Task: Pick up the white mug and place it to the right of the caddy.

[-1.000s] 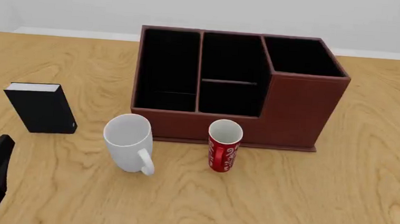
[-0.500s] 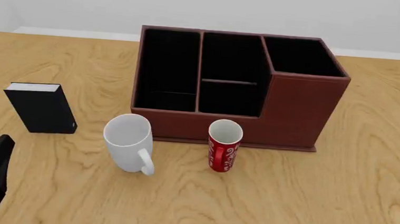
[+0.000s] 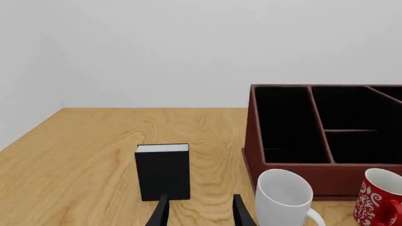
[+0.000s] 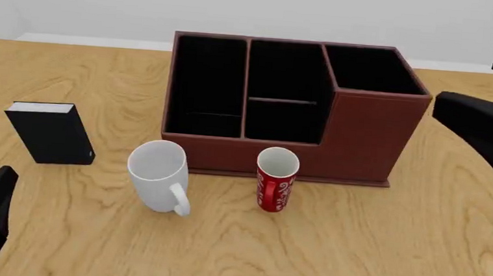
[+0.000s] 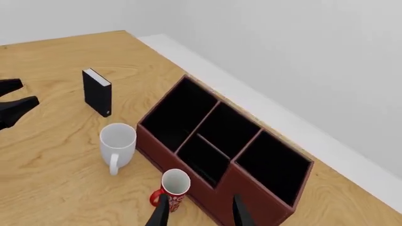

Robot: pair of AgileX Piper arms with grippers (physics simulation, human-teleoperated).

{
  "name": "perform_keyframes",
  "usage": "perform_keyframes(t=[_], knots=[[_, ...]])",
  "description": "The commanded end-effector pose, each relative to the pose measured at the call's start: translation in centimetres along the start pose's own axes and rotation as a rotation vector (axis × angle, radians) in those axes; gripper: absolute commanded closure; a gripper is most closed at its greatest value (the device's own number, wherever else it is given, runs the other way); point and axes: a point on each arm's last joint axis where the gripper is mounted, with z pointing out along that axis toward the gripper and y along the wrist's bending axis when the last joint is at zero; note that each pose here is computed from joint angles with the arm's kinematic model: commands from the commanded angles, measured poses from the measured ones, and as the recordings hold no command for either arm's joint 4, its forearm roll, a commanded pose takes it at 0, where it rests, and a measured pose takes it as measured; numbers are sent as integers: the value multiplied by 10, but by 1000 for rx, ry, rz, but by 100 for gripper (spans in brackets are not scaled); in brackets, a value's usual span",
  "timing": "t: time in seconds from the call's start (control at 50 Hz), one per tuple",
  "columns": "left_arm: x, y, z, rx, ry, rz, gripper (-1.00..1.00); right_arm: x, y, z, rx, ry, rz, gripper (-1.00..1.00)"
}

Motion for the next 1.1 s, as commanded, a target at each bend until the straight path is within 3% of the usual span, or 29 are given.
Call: perform_keyframes(t=[0.02, 0.22, 0.78, 1.1], knots=[[0, 0, 0, 0, 0, 0, -100, -8, 4, 31, -53, 24, 28, -100], [0, 0, 0, 0, 0, 0, -100, -4, 11, 56, -91, 57, 42, -100], [0, 0, 0, 0, 0, 0, -100, 21, 37, 123, -176, 126, -33, -100], [0, 0, 0, 0, 0, 0, -100, 30, 58, 160, -235, 177, -3, -100]])
